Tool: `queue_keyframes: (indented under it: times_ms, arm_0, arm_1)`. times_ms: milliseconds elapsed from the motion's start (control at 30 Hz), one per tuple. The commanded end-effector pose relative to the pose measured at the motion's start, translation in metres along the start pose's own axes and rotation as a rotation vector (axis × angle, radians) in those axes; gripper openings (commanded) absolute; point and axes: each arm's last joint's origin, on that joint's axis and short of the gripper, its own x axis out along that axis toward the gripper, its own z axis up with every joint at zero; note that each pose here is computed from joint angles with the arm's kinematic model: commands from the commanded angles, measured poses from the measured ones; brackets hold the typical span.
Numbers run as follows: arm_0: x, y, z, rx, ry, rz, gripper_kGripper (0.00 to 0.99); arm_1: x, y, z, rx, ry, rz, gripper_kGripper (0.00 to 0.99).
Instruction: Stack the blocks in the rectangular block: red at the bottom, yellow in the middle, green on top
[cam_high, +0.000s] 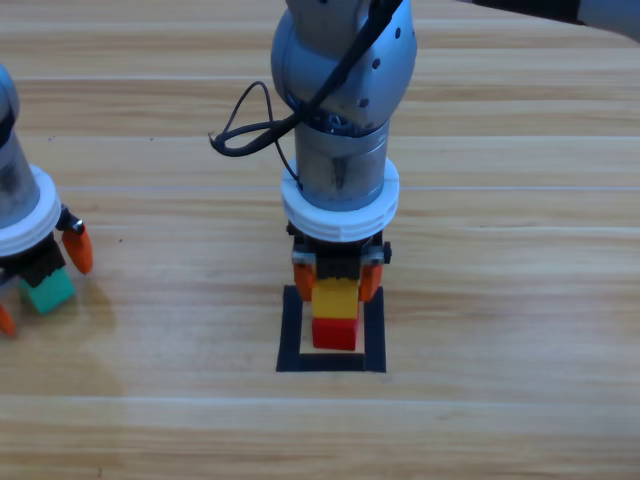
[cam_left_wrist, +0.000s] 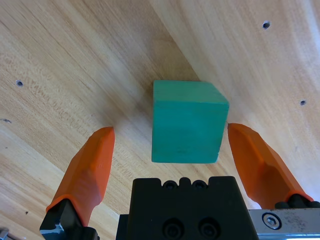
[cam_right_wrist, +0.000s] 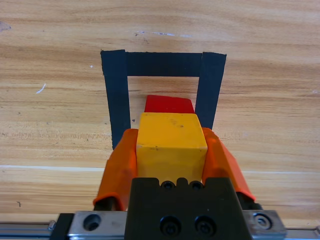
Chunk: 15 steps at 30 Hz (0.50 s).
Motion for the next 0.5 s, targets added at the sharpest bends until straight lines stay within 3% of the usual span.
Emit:
queue_keyframes:
  times_ms: [33,167,333,500]
  arm_0:
    - [0.012,-0.006,-0.003,0.007,0.029,0.02,0.963]
    - [0.012,-0.007,-0.002,0.002,0.031,0.018,0.963]
    - [0.015,-0.009,0.001,0.002,0.026,0.016,0.959]
    - [0.018,-0.009,0.008,-0.002,0.025,0.011,0.942]
  arm_1:
    - [0.032,0.013,-0.008,-0.07,0.034,-0.049,0.99]
    - [0.007,0.013,-0.005,-0.159,-0.036,-0.014,0.99]
    - [-0.045,0.005,-0.01,-0.234,-0.202,-0.018,0.99]
    - [-0.091,-0.007,-0.015,-0.372,-0.279,0.029,0.99]
